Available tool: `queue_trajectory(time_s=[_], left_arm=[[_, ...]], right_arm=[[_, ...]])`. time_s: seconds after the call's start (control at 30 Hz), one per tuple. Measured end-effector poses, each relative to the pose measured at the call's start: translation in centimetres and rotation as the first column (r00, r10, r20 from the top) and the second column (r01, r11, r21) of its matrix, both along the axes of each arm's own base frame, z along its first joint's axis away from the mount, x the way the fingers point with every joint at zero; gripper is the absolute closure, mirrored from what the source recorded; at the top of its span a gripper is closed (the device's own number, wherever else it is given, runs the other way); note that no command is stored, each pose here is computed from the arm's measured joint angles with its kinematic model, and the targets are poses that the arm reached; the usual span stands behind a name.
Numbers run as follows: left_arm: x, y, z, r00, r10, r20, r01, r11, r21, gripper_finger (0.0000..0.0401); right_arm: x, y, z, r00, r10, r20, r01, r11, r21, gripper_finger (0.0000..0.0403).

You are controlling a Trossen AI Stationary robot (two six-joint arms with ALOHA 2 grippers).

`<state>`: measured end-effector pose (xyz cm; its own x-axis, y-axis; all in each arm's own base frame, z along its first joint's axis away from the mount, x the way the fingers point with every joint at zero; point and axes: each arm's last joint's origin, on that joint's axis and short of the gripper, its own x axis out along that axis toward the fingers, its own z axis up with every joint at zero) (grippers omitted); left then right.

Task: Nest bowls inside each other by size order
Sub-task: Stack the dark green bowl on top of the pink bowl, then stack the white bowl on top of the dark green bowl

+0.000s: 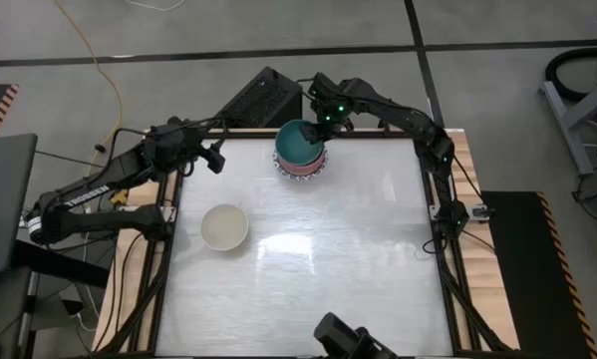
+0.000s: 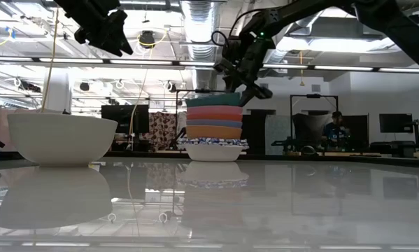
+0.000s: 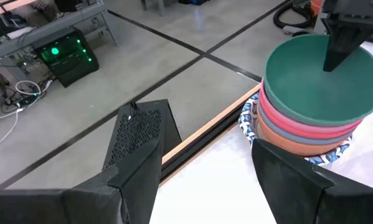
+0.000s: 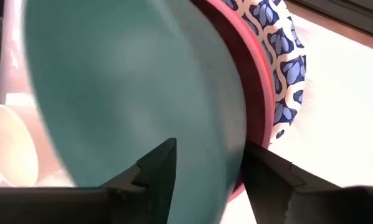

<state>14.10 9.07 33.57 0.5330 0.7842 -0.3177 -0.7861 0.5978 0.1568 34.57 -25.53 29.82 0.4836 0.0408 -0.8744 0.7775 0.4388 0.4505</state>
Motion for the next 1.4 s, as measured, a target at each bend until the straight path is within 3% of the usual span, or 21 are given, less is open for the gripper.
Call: queue_trajectory(time_s=[0.97,1.1,1.27,1.4], left_arm=[[-0.2,-0.1,-0.4,0.999,0.006,-0.042,-0.007,1.000,-0.024,0.0162],[-0.2,-0.1,-0.6,0.999,0.001,-0.038,-0.003,0.999,-0.044,0.0162],[0.0,-0.6,-1.2,0.981,-0.180,-0.075,0.170,0.978,-0.124,0.0162],[-0.1,-1.4,-2.1,0.904,-0.412,-0.111,0.377,0.893,-0.245,0.0162]], right_arm=[[-1.4,0.0,4.6,0.999,0.012,0.043,-0.007,0.993,-0.115,0.0207],[-0.4,1.3,4.9,0.996,0.068,0.051,-0.061,0.989,-0.134,0.0207],[1.6,3.8,5.1,0.981,0.178,0.078,-0.162,0.970,-0.184,0.0207],[3.0,6.2,6.1,0.959,0.250,0.135,-0.215,0.949,-0.231,0.0207]])
